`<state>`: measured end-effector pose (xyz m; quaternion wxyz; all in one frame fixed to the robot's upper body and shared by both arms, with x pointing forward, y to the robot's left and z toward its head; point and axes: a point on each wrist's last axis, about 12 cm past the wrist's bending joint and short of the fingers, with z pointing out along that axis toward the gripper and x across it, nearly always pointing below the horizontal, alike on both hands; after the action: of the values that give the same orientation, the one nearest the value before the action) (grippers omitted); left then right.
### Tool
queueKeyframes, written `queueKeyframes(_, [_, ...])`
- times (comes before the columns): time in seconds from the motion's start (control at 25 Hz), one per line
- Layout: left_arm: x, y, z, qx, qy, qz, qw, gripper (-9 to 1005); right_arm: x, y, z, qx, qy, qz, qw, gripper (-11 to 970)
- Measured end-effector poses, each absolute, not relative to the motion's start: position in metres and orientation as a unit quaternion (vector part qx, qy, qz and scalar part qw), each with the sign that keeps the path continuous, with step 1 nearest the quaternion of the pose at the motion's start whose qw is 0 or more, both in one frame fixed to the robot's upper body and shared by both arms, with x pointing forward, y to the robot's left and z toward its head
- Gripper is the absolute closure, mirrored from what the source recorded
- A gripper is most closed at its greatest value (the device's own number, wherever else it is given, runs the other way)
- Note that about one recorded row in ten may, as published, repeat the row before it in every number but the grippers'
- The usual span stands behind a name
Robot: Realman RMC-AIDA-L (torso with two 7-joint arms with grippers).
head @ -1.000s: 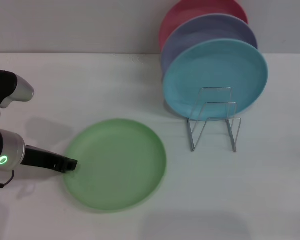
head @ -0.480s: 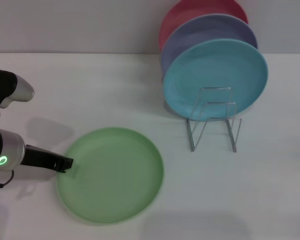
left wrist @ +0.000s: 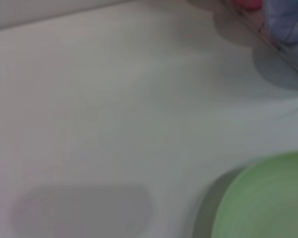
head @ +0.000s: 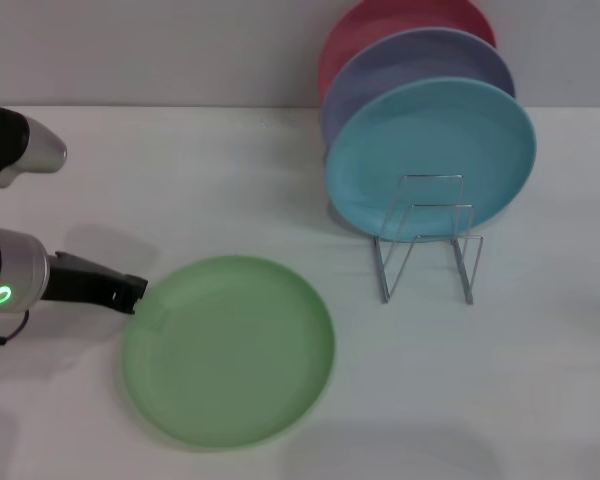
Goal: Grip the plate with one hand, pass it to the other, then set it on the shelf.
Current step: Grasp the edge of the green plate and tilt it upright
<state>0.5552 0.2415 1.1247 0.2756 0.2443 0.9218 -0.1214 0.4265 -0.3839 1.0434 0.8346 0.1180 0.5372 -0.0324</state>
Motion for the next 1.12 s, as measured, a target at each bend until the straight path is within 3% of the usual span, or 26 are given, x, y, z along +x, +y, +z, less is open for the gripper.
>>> queueKeyframes(0.24, [0.558,0.238,1.136,0.255,0.913,-0.118,0.297,998,0.433,-0.375,1.066,0.077,0.47,-0.001,0.879,134])
queueKeyframes(0.68, [0.548,0.24,1.136,0.259,0.92,-0.12,0.268,985,0.436,-0.376,1.066,0.076,0.476,0.002,0.876,134])
queueKeyframes(1.12, [0.553,0.24,1.123,0.252,0.93,-0.114,0.243,793,0.434,-0.376,1.063,0.077,0.483,-0.002,0.872,135])
